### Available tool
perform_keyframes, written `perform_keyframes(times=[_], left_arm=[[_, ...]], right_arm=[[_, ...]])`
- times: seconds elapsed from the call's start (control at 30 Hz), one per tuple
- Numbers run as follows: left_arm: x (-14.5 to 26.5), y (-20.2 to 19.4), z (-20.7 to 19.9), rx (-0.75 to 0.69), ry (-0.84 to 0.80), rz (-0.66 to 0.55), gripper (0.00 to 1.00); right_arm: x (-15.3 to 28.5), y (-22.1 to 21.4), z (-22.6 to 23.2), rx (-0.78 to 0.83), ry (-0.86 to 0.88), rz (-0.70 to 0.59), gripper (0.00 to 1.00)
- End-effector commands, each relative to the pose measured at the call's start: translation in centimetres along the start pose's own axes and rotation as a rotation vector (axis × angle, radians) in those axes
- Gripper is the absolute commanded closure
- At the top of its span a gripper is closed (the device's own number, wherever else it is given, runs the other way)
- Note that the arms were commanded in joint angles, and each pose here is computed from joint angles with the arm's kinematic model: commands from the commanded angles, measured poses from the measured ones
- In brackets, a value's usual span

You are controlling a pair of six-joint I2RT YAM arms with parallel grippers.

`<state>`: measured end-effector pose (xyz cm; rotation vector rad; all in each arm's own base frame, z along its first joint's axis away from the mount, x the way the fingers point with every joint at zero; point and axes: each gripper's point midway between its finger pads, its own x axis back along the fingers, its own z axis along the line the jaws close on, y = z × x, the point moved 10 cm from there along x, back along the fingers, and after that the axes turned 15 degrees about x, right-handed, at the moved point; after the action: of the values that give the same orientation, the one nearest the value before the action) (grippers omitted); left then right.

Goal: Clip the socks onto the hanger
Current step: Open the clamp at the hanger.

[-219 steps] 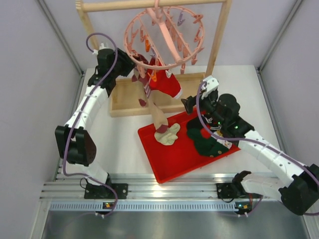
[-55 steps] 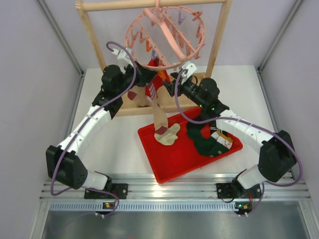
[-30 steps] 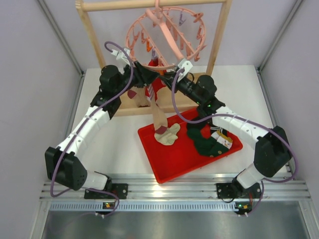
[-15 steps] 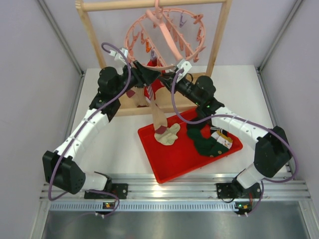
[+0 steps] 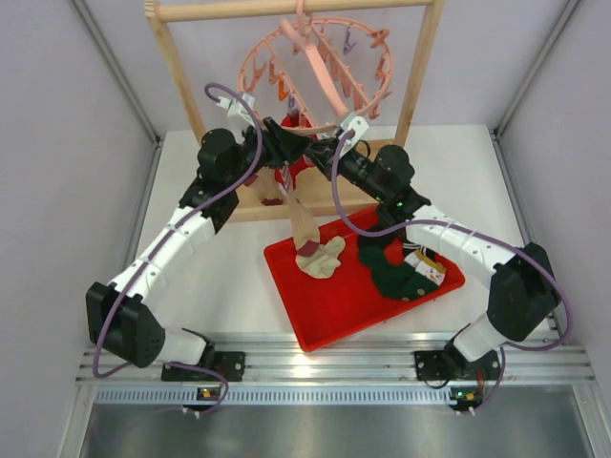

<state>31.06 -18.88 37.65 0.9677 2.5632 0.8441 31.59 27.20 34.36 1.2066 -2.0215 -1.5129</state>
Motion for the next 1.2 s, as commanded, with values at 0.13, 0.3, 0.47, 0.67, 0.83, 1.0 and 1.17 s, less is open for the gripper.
perform_keyframes(times=[0.13, 0.3, 0.47, 0.67, 0.83, 1.0, 1.17], left_arm=[[-0.3, 2.1, -2.1, -0.043, -0.063, -0.138, 0.48], [-0.4, 2.3, -2.3, -0.004, -0.073, -0.163, 0.51], [-0.7, 2.3, -2.3, 0.049, -0.08, -0.176, 0.5], [-1.2, 2.4, -2.1, 0.096, -0.068, -0.203, 0.65], [-1.2, 2.6, -2.1, 0.103, -0.064, -0.211, 0.88], [-0.9, 2.3, -1.7, 0.09, -0.043, -0.192, 1.0], [-0.6, 1.8, -1.2, 0.053, -0.015, -0.166, 1.0]], right_arm=[[0.4, 3.6, 0.3, 0.0, 0.034, -0.105, 1.0], [0.5, 3.5, 0.4, 0.002, 0.039, -0.099, 1.0], [0.7, 3.4, 0.5, 0.004, 0.033, -0.094, 1.0], [0.7, 3.3, 0.7, 0.001, 0.037, -0.094, 1.0], [0.8, 3.3, 0.7, -0.001, 0.042, -0.081, 1.0], [2.4, 2.2, 1.0, -0.022, 0.052, 0.012, 0.63], [6.3, 2.0, 0.9, -0.061, 0.088, 0.124, 0.42]])
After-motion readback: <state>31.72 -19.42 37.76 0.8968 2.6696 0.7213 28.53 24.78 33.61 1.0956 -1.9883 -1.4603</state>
